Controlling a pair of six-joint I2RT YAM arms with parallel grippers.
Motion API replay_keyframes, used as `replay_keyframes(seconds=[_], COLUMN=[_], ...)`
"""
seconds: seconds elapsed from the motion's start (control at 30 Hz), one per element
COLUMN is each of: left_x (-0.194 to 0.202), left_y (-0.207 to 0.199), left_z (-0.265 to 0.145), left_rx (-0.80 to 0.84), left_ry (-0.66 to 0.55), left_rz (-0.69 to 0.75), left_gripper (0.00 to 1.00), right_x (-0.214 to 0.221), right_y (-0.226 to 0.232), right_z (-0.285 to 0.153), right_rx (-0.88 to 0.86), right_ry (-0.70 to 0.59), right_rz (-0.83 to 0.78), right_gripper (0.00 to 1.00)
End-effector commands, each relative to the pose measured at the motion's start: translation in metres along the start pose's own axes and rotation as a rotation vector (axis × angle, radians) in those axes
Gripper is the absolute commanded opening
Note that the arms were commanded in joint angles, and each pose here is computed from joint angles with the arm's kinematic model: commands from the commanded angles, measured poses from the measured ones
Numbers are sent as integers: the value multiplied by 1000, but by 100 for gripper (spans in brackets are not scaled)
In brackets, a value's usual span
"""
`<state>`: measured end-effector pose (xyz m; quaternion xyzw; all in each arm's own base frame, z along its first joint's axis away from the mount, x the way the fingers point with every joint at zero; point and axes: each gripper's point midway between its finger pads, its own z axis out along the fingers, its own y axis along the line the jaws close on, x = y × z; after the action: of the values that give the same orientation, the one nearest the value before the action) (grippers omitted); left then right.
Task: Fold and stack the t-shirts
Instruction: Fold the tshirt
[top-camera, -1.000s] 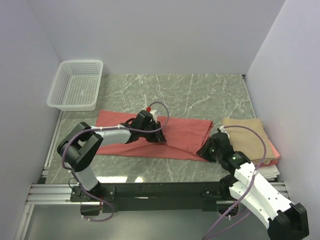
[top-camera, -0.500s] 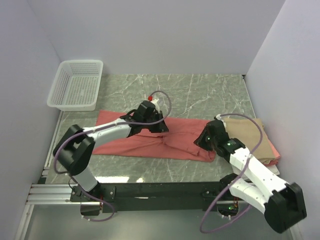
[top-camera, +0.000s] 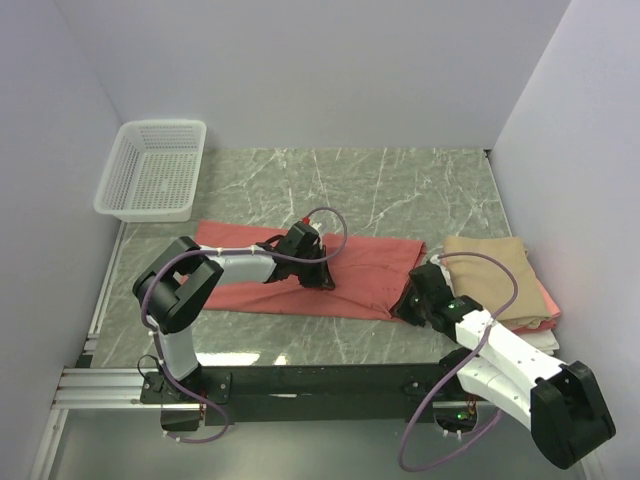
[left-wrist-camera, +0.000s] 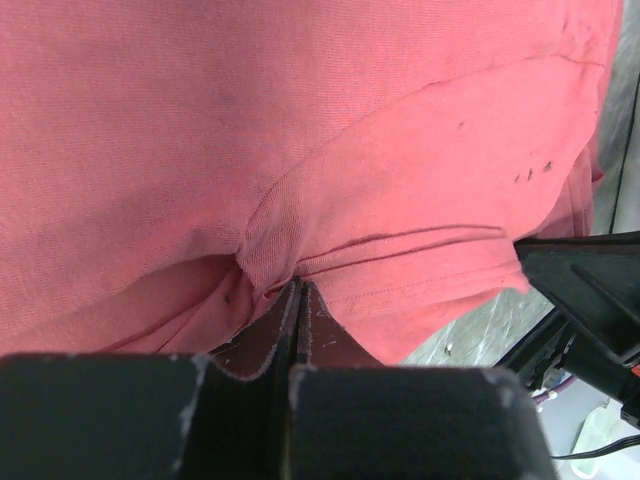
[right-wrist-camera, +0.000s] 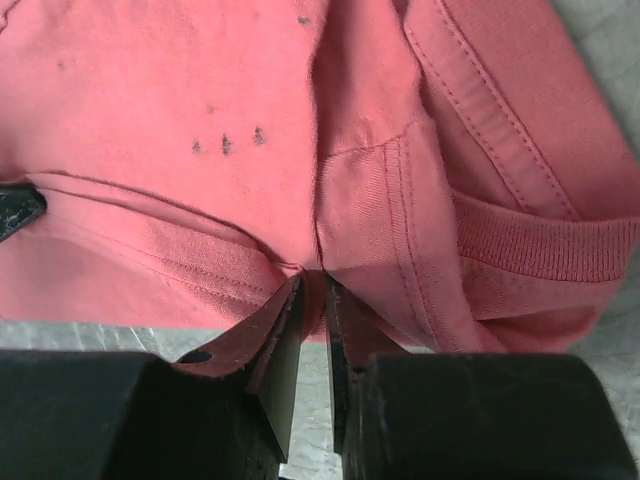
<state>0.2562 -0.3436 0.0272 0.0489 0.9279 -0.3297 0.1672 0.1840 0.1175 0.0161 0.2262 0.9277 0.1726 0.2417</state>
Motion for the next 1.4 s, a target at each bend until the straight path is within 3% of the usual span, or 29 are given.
replay_keyframes(seconds=[0.0, 0.23, 0.5, 0.87, 0.97, 1.17, 1.37], left_x=[-2, -11, -27, -28, -21, -5, 4], left_y=[-6, -15, -35, -52, -52, -38, -24], left_z=[-1, -8, -25, -23, -19, -9, -1], left_rx=[23, 31, 59, 114, 129, 101, 59], left_ry=[-18, -38, -74, -62, -40, 6, 33], left_rz=[5, 32, 69, 83, 79, 71, 67], left_gripper=[2, 3, 9, 8, 8, 7, 7], right_x=[0, -10, -46, -37, -24, 4, 7], right_y=[3, 6, 48, 82, 81, 35, 15], right_z=[-1, -18, -55, -16, -5, 17, 17], right_rx=[-16, -19, -135, -145, -133, -5, 58], right_ry=[-12, -52, -151, -55, -20, 36, 18], right_rz=[22, 20, 7, -49, -51, -40, -19], right_gripper=[22, 22, 22, 21, 21, 21, 21])
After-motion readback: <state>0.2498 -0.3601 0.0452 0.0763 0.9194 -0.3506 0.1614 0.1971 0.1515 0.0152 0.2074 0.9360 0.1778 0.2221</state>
